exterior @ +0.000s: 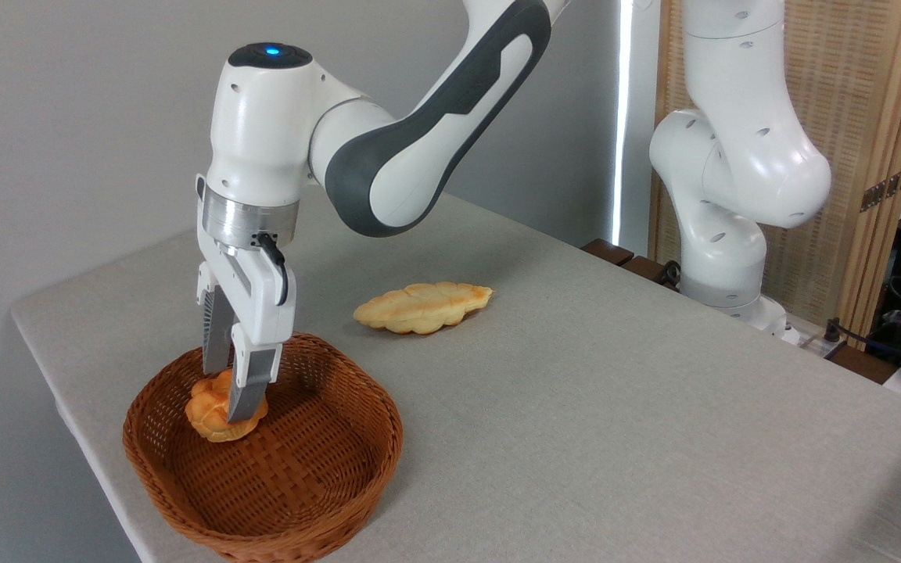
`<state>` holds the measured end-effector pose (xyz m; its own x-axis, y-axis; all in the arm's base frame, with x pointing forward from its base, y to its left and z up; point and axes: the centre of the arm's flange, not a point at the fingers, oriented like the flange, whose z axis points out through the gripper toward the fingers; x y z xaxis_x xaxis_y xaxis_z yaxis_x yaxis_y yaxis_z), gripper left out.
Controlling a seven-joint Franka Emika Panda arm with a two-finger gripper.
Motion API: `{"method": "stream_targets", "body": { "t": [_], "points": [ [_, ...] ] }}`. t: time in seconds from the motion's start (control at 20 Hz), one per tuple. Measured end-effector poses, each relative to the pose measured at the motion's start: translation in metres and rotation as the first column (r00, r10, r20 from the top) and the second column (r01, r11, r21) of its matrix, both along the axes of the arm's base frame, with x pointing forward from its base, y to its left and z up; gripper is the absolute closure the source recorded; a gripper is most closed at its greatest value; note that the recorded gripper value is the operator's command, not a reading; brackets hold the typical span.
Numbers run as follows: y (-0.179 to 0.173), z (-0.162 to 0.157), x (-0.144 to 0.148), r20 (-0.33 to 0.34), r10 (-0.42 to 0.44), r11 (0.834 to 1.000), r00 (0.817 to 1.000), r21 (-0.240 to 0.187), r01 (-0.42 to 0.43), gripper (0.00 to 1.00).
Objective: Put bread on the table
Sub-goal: 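Close the gripper on the round orange bun inside the basket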
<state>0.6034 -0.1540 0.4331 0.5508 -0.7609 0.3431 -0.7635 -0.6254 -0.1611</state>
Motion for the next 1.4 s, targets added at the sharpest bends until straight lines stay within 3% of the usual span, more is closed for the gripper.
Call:
{"method": "stream_targets", "body": {
  "t": [0.35, 0.75, 1.2, 1.4],
  "points": [
    [-0.0009, -0.0067, 0.0009, -0.01, -0.003, 1.0, 1.0, 0.004, 0.003, 0.01],
    [-0.0045, -0.0068, -0.0001, -0.01, -0.009, 1.0, 1.0, 0.004, 0.009, 0.43],
    [-0.0051, -0.007, -0.0002, -0.011, -0.01, 1.0, 1.0, 0.003, 0.01, 0.61],
    [-0.0051, -0.007, -0.0002, -0.011, -0.01, 1.0, 1.0, 0.003, 0.01, 0.62]
  ]
}}
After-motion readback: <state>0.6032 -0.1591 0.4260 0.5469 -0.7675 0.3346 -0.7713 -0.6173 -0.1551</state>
